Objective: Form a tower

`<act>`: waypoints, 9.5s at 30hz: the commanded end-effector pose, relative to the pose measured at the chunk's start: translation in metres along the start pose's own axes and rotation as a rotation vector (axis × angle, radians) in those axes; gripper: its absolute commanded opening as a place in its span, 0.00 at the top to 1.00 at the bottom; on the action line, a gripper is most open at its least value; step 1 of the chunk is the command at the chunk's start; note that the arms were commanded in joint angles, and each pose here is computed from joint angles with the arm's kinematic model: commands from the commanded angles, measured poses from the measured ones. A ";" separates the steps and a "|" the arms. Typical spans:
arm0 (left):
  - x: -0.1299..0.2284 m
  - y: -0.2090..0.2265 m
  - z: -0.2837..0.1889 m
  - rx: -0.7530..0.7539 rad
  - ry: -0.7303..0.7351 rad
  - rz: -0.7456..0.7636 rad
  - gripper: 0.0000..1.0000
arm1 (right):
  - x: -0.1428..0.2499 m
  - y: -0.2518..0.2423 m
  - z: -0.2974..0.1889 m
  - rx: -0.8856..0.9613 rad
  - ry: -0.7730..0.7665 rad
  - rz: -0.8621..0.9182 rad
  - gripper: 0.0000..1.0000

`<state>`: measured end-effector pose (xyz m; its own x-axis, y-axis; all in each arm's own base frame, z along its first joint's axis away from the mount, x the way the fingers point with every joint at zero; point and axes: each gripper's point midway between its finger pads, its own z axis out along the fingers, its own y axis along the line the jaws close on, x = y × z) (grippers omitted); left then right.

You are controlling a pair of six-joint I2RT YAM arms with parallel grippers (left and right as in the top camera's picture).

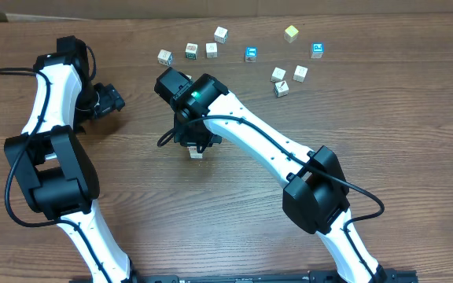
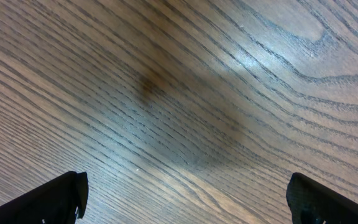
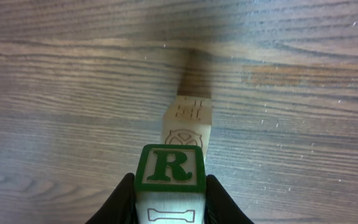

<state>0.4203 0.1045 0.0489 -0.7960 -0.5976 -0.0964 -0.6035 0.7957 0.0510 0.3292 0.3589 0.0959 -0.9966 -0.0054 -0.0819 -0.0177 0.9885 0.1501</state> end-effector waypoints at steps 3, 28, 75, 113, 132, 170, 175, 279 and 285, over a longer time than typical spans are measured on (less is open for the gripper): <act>0.001 -0.002 0.004 -0.008 0.006 0.019 0.01 | -0.006 -0.004 0.002 0.028 -0.034 0.031 0.90; 0.001 -0.002 0.004 -0.008 0.006 0.019 0.00 | -0.002 -0.006 0.015 0.040 -0.030 0.048 0.88; 0.001 -0.002 0.004 -0.008 0.006 0.019 0.00 | -0.050 -0.019 -0.019 -0.061 -0.086 0.088 0.35; 0.001 -0.002 0.004 -0.008 0.006 0.019 0.00 | -0.006 -0.046 -0.013 -0.191 0.263 -0.034 0.96; 0.001 -0.002 0.004 -0.008 0.006 0.019 0.00 | 0.005 -0.049 -0.008 -0.267 0.334 -0.117 0.96; 0.001 -0.002 0.004 -0.008 0.006 0.019 0.00 | 0.008 -0.027 0.008 -0.417 0.379 -0.033 0.96; 0.001 -0.002 0.004 -0.008 0.006 0.019 0.00 | 0.008 -0.027 0.008 -0.416 0.380 -0.021 0.96; 0.001 -0.002 0.004 -0.008 0.006 0.019 0.00 | -0.011 -0.039 0.029 -0.203 0.215 0.012 0.96; 0.001 -0.002 0.004 -0.008 0.006 0.019 0.00 | -0.013 -0.035 0.029 -0.226 0.210 0.009 0.96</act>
<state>0.4203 0.1045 0.0489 -0.7960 -0.5976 -0.0964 -0.6035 0.7957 0.0510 0.3446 0.3266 0.0594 -0.9899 -0.0508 0.1322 -0.0002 0.9338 0.3578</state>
